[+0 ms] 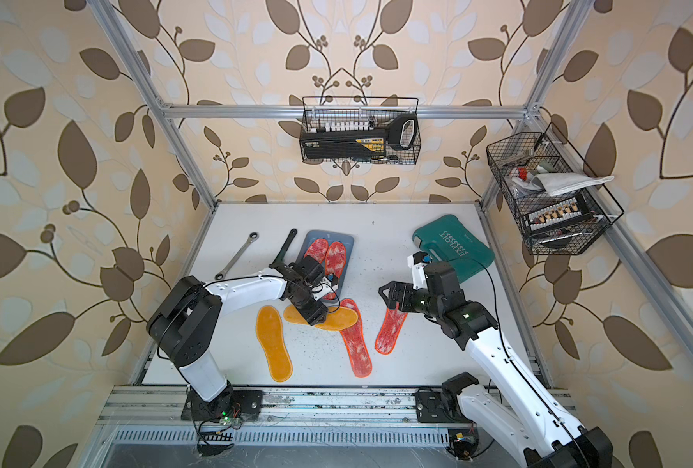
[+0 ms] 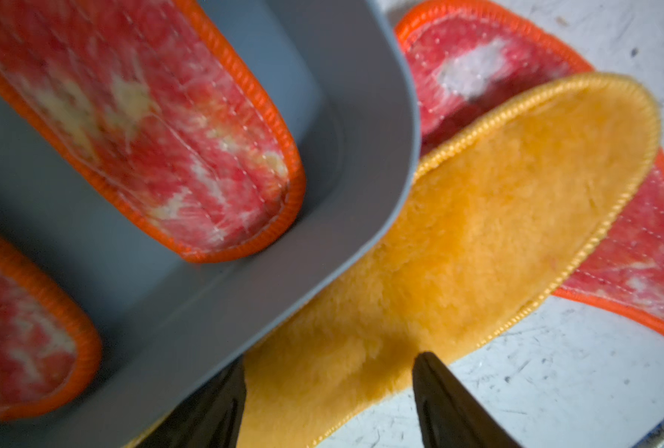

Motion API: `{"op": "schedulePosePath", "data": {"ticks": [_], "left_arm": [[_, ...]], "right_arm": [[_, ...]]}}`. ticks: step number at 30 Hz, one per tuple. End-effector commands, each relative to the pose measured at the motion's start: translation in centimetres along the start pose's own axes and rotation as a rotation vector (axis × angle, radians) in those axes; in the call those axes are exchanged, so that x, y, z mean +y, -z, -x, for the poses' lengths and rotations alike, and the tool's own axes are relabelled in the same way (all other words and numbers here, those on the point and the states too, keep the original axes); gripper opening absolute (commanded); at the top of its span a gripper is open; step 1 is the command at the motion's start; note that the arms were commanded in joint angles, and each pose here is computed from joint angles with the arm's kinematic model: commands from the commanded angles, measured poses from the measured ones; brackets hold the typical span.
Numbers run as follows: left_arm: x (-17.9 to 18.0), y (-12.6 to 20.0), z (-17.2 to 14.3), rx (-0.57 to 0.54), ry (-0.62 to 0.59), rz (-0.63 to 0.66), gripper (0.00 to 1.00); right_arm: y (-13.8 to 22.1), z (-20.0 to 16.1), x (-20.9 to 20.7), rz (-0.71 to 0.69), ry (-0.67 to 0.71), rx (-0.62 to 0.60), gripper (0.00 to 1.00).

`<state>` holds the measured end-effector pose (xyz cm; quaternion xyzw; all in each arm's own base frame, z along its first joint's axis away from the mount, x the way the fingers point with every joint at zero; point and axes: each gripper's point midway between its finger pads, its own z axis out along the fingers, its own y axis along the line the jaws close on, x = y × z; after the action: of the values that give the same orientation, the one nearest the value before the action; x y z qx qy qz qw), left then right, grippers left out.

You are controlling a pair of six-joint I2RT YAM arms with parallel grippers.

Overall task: Put the insoles into the storage box
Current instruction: Pick up the insole from the center of the board.

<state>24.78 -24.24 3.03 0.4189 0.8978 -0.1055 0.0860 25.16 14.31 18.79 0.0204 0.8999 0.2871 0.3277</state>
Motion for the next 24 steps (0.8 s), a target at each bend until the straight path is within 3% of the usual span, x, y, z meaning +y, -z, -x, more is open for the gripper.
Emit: {"op": "schedulePosePath", "data": {"ticks": [1, 14, 24], "left_arm": [[-0.4, 1.2, 1.4, -0.046, -0.039, 0.000, 0.72], [-0.2, -0.5, 1.7, -0.002, -0.043, -0.013, 0.73], [-1.9, -1.0, -1.1, 0.097, 0.015, -0.053, 0.73]], "right_arm": [[-0.1, -0.4, 0.1, 0.014, -0.003, 0.003, 0.90], [-0.1, -0.3, 0.5, 0.033, -0.006, 0.003, 0.90], [-0.3, -0.3, 0.6, 0.045, -0.005, 0.004, 0.90]]}}
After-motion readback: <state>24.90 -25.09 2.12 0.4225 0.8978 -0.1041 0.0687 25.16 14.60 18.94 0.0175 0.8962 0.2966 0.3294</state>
